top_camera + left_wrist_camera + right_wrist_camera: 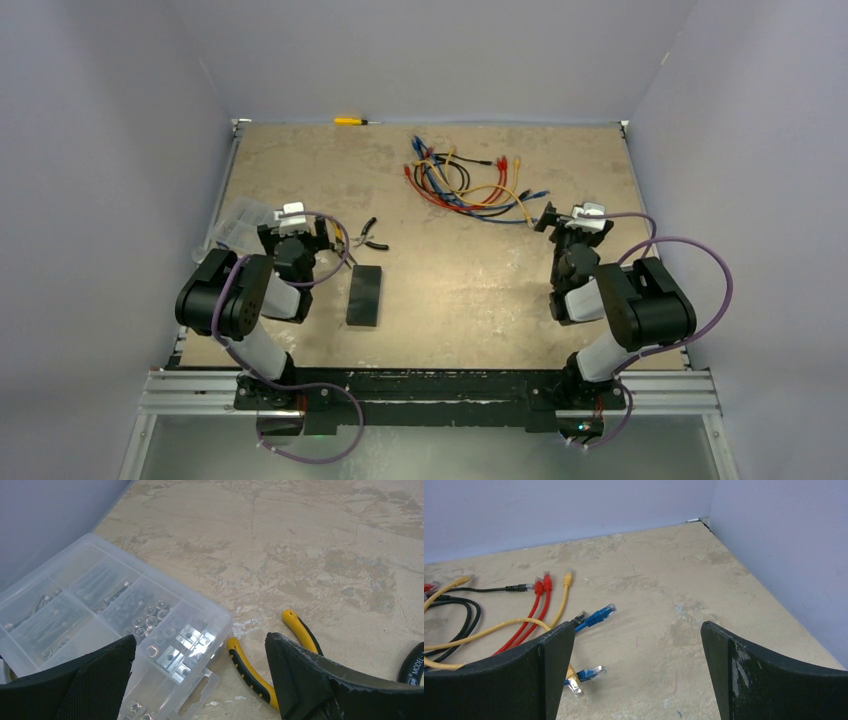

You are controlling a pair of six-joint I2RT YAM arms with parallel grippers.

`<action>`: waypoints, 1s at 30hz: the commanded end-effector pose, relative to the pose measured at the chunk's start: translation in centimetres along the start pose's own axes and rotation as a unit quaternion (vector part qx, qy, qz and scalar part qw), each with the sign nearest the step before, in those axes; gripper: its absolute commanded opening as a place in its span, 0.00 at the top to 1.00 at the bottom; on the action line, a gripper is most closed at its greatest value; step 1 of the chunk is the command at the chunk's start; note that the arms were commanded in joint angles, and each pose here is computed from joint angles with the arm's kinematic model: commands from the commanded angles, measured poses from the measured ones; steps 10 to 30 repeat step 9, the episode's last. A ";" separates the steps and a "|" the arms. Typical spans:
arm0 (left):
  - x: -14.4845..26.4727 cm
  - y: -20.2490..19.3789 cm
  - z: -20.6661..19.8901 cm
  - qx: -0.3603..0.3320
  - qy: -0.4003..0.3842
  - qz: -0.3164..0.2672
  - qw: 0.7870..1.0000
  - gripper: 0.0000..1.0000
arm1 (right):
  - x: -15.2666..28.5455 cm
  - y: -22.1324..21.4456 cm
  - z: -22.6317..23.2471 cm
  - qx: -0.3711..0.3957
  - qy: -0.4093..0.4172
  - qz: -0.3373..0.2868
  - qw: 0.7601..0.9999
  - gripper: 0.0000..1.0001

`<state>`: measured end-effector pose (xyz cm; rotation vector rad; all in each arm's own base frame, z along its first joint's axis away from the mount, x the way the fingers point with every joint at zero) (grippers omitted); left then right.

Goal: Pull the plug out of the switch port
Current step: Reset both arms

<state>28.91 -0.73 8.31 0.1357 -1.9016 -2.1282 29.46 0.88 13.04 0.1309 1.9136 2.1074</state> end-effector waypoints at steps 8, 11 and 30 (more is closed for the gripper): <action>-0.5 0.6 0.1 0.010 0.003 -0.012 1.000 0.01 | -0.3 1.4 0.1 -0.017 0.003 -0.037 0.999 0.01; -0.4 0.6 0.1 0.010 0.005 -0.013 1.000 0.01 | -0.3 1.4 0.1 -0.017 0.003 -0.037 0.999 0.01; -0.4 0.6 0.1 0.010 0.005 -0.013 1.000 0.01 | -0.3 1.4 0.1 -0.017 0.003 -0.037 0.999 0.01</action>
Point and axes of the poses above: each gripper's point midway between its finger pads, its own x axis back along the fingers, its own z axis along the line the jaws close on, y = z × x, the point moved 9 cm from there along x, back along the fingers, and after that the axes turned 3 degrees about -x, right-handed, at the moved point
